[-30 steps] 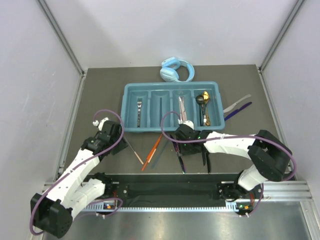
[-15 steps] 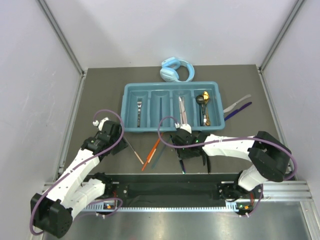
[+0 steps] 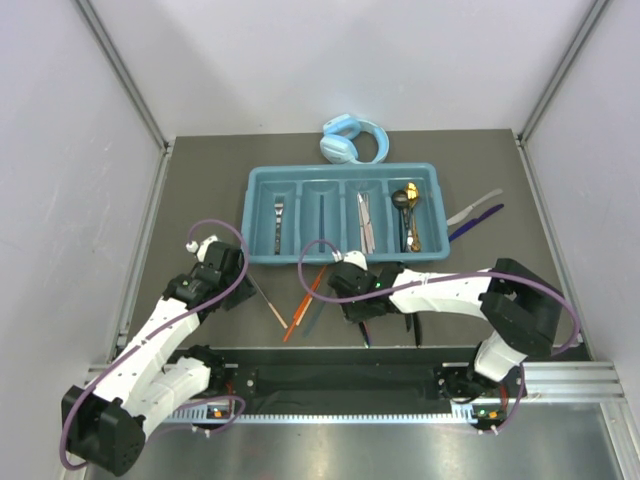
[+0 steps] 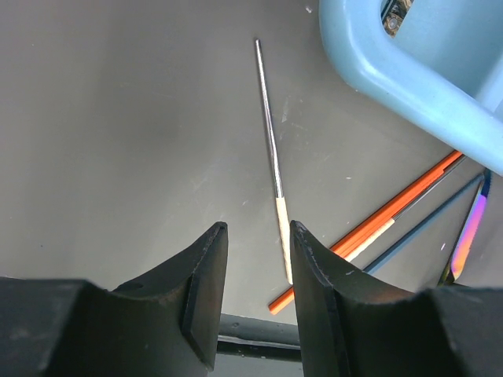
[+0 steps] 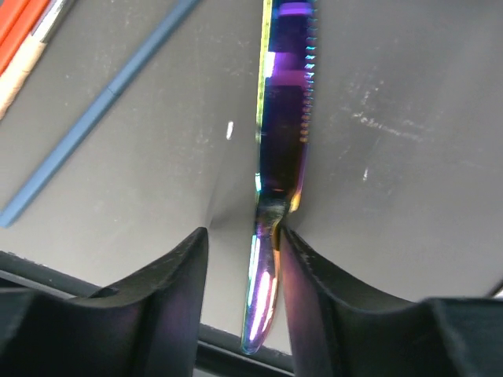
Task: Sort the eating utensils into containers
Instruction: Pick up the knife at the center of the board.
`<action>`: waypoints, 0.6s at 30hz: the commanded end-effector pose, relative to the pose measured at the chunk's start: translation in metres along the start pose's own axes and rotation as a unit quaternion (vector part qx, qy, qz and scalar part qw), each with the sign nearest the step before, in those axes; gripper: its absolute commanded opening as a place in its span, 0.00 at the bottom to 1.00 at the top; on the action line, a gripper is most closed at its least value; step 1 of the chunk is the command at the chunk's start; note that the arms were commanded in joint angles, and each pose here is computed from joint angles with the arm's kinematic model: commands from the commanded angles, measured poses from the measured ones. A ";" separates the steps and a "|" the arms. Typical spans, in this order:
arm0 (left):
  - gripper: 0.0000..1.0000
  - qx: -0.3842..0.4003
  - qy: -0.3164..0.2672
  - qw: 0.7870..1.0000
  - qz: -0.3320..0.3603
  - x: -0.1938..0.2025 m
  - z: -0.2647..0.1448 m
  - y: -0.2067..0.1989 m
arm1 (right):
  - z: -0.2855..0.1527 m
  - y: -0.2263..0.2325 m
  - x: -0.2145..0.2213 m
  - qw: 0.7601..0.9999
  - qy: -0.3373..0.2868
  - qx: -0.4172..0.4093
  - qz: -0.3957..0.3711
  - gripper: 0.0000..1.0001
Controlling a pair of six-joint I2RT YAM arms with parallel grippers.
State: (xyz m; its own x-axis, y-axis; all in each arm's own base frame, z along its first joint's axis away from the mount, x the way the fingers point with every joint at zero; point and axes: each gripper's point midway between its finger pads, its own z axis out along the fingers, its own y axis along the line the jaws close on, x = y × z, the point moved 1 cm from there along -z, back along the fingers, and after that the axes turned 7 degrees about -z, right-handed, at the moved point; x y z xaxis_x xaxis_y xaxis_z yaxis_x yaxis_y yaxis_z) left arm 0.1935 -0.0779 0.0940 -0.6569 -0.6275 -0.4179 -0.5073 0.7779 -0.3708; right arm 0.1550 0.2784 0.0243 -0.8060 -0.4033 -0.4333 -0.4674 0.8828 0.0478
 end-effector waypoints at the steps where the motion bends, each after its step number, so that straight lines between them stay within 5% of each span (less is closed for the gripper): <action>1: 0.43 0.006 -0.003 1.000 0.001 -0.002 0.002 -0.002 | 0.020 -0.014 0.071 0.993 0.118 0.019 -0.013 0.39; 9: 0.43 0.006 -0.003 1.000 0.001 -0.001 0.002 -0.002 | 0.019 -0.026 0.087 0.990 0.133 0.036 -0.009 0.34; 10: 0.43 0.006 -0.003 1.000 0.001 -0.002 0.002 -0.003 | 0.020 -0.027 0.088 0.990 0.135 0.036 -0.010 0.29; 11: 0.43 0.007 -0.003 1.000 0.001 -0.002 0.002 -0.003 | 0.020 -0.027 0.089 0.990 0.137 0.036 -0.011 0.08; 18: 0.42 0.007 -0.002 1.000 0.002 -0.001 0.001 -0.003 | 0.020 -0.029 0.090 0.991 0.131 0.038 -0.012 0.00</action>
State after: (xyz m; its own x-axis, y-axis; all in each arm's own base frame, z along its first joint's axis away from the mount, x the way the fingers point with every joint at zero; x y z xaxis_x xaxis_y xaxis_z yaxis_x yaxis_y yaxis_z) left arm 0.1934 -0.0778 0.0939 -0.6573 -0.6272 -0.4179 -0.5072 0.7782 -0.3703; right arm 0.1539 0.2764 0.0185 -0.8123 -0.3777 -0.4445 -0.4491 0.8912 0.0634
